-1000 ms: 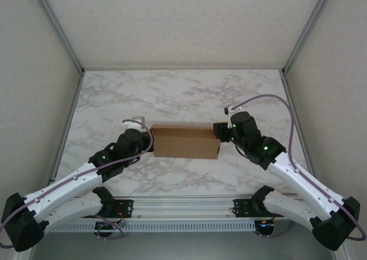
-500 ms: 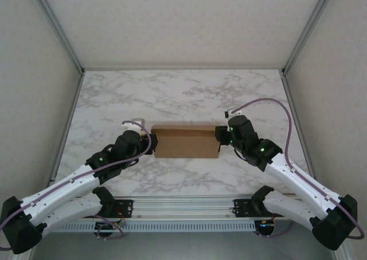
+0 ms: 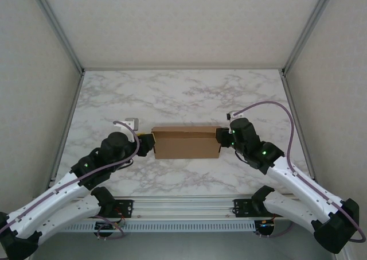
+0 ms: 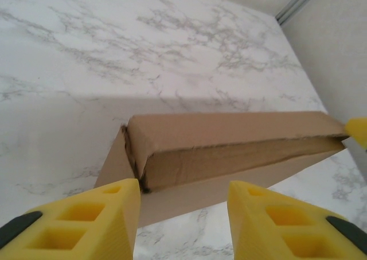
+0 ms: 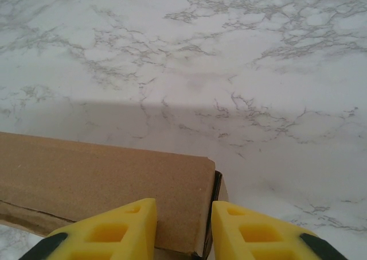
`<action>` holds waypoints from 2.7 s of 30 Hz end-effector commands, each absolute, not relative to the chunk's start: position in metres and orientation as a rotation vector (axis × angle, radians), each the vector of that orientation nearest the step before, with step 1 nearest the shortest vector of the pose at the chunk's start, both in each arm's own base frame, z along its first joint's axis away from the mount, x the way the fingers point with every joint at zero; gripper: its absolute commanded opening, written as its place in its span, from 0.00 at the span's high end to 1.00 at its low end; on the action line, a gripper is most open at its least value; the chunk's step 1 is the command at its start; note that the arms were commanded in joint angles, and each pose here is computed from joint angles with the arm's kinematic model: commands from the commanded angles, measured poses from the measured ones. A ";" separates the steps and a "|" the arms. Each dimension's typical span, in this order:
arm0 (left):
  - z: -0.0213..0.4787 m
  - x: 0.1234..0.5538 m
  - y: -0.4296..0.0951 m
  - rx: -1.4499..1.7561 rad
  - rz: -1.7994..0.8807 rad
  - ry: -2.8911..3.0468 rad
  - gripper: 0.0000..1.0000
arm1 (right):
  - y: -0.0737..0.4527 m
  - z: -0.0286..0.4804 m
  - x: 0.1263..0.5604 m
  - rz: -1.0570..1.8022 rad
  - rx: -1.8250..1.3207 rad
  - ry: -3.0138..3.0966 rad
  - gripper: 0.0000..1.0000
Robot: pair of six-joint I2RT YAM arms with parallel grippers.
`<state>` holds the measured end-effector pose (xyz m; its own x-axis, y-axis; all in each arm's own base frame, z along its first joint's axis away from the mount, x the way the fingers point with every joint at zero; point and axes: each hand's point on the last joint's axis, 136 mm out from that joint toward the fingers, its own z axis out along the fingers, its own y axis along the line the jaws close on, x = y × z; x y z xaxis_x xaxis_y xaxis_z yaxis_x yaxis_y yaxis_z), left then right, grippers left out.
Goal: Fold the paper box
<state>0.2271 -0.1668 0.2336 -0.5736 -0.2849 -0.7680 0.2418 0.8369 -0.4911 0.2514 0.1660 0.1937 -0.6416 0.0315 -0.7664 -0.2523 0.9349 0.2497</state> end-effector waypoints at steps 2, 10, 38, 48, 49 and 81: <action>0.259 0.231 -0.169 -0.067 -0.735 2.021 0.54 | 0.157 0.168 0.237 0.385 -0.168 2.321 0.69; 0.232 0.257 -0.181 -0.124 -0.657 2.106 0.50 | 0.155 0.169 0.234 0.391 -0.164 2.307 0.68; 0.106 0.228 -0.151 -0.460 -0.701 2.230 0.54 | 0.143 0.142 0.222 0.353 -0.108 2.397 0.64; 0.096 0.223 -0.148 -0.442 -0.675 2.256 0.57 | 0.153 0.162 0.228 0.389 -0.140 2.393 0.54; 0.094 0.223 -0.148 -0.441 -0.669 2.260 0.57 | 0.154 0.167 0.228 0.410 -0.143 2.390 0.52; 0.099 0.226 -0.147 -0.322 -0.575 2.234 0.71 | 0.160 0.134 0.222 0.657 -0.021 2.482 0.80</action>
